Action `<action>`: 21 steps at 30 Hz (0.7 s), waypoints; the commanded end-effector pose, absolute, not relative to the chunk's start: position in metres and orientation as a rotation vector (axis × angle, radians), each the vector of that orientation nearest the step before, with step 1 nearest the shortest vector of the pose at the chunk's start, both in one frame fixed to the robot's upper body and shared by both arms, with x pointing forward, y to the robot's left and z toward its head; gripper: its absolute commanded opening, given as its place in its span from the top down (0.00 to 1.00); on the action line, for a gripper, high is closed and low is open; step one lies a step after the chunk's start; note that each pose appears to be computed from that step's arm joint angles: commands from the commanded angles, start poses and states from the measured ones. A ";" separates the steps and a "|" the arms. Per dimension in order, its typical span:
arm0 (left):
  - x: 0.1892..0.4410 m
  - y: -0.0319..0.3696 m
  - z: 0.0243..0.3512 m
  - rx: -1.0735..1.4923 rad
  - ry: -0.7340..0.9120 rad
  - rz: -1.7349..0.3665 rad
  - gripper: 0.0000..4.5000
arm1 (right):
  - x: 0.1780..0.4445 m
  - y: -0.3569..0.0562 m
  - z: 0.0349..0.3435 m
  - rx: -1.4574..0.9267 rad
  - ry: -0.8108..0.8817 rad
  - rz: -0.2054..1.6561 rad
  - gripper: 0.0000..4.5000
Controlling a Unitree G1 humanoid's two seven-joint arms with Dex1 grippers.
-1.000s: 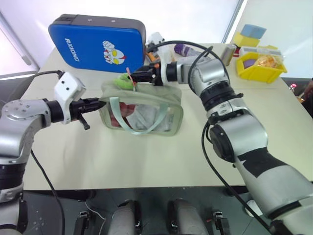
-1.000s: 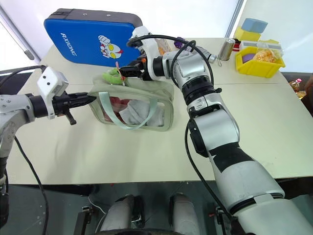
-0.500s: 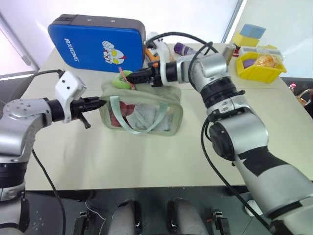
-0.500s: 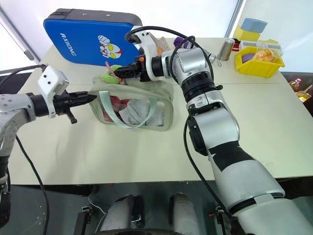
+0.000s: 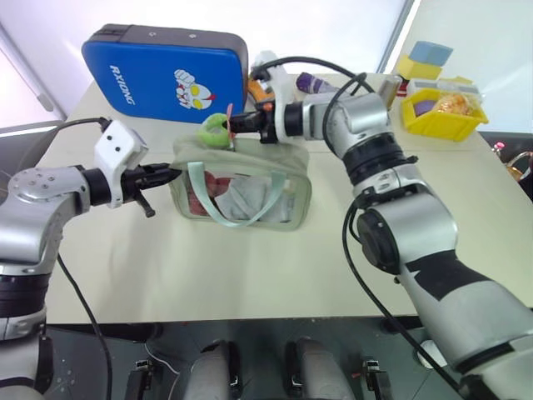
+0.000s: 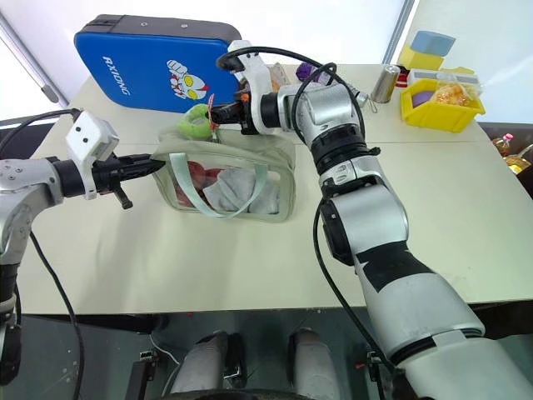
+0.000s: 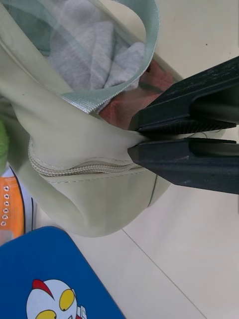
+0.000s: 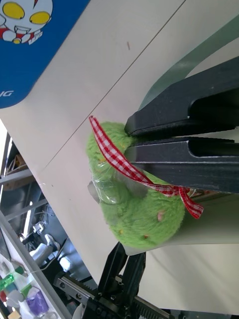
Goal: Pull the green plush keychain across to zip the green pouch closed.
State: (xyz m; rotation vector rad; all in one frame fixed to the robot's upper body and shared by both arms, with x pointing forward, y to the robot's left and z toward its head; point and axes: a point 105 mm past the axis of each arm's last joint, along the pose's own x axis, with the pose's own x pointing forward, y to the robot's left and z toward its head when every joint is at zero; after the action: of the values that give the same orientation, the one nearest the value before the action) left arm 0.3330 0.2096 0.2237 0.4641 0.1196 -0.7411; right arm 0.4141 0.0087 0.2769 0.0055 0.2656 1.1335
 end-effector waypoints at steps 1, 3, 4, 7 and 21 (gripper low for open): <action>0.333 0.207 0.228 0.488 0.095 -0.740 1.00 | 0.404 -0.006 0.336 -0.044 0.077 1.142 0.99; 0.332 0.208 0.229 0.489 0.094 -0.737 1.00 | 0.399 -0.023 0.353 -0.095 0.017 1.111 0.99; 0.332 0.208 0.229 0.489 0.093 -0.737 1.00 | 0.397 -0.031 0.357 -0.127 -0.003 1.092 0.99; 0.332 0.211 0.228 0.490 0.098 -0.731 1.00 | 0.394 -0.067 0.360 -0.229 -0.029 0.975 0.99; 0.342 0.207 0.227 0.480 0.104 -0.749 1.00 | 0.384 -0.206 0.293 -0.675 0.145 0.454 0.99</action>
State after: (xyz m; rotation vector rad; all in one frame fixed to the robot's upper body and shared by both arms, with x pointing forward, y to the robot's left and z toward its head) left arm 0.3403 0.2012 0.2234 0.4647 0.1049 -0.7759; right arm 0.3855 -0.1909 0.2867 -0.6239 0.1670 0.5451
